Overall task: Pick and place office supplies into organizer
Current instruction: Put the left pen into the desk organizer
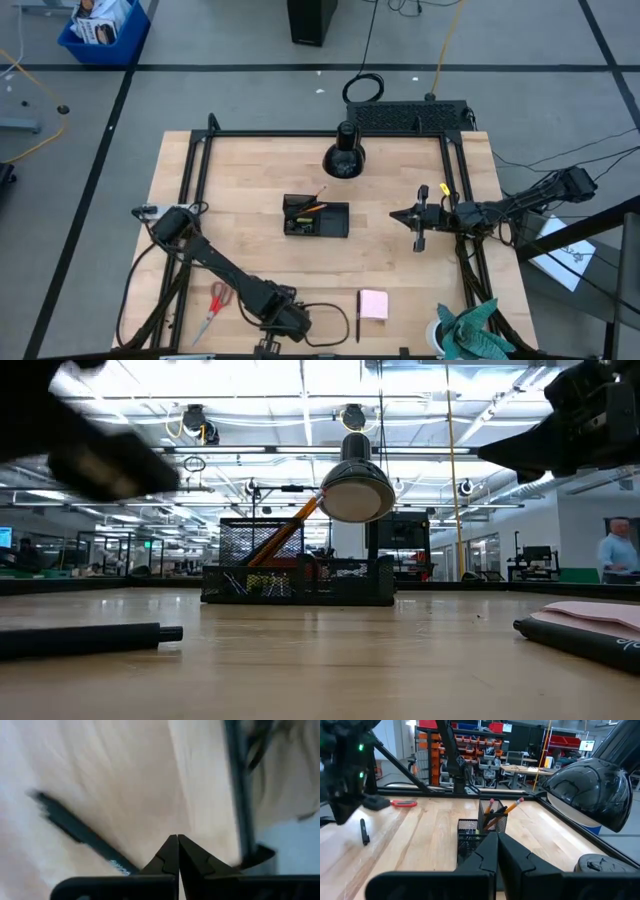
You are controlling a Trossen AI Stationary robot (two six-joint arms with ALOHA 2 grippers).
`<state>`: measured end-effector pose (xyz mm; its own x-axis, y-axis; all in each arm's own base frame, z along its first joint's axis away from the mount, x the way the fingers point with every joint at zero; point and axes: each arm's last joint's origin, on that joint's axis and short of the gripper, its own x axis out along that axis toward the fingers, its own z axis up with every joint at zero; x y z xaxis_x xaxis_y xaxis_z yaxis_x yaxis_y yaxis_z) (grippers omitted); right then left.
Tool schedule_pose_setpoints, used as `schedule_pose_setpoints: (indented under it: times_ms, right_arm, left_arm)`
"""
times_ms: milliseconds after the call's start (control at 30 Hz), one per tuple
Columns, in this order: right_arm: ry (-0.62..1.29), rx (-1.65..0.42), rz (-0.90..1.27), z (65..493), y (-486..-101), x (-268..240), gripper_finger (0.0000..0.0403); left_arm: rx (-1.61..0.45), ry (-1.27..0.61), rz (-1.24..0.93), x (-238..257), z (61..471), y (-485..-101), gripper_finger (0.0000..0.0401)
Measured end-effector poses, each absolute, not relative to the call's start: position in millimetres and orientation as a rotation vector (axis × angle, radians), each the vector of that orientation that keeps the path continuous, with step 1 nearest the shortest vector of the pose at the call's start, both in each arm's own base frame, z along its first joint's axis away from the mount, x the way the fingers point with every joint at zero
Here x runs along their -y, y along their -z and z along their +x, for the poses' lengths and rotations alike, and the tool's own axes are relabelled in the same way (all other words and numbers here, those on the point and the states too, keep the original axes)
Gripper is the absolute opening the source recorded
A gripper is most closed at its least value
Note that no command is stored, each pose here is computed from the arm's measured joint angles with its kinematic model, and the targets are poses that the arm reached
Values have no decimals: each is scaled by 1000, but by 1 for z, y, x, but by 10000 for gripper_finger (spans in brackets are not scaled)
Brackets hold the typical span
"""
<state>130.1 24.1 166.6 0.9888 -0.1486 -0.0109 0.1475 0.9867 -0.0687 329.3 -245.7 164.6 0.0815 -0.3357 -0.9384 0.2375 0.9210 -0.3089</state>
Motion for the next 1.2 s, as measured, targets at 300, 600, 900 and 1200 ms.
schedule_pose_setpoints:
  times_ms: [300, 600, 900, 1200]
  right_arm:
    - [145, -9, -64, 130, -167, -24, 4]
    - [145, -9, -65, 130, -167, -24, 4]
    - [144, -10, -66, 130, -167, -24, 4]
    - [144, -9, -60, 130, -167, -24, 4]
  left_arm:
    - [-1127, 259, -316, 231, 352, -211, 10]
    - [-1190, -68, -379, 200, 356, -202, 26]
    - [-1220, 0, -310, 211, 349, -200, 153]
    - [-1221, -15, -254, 222, 349, -183, 249]
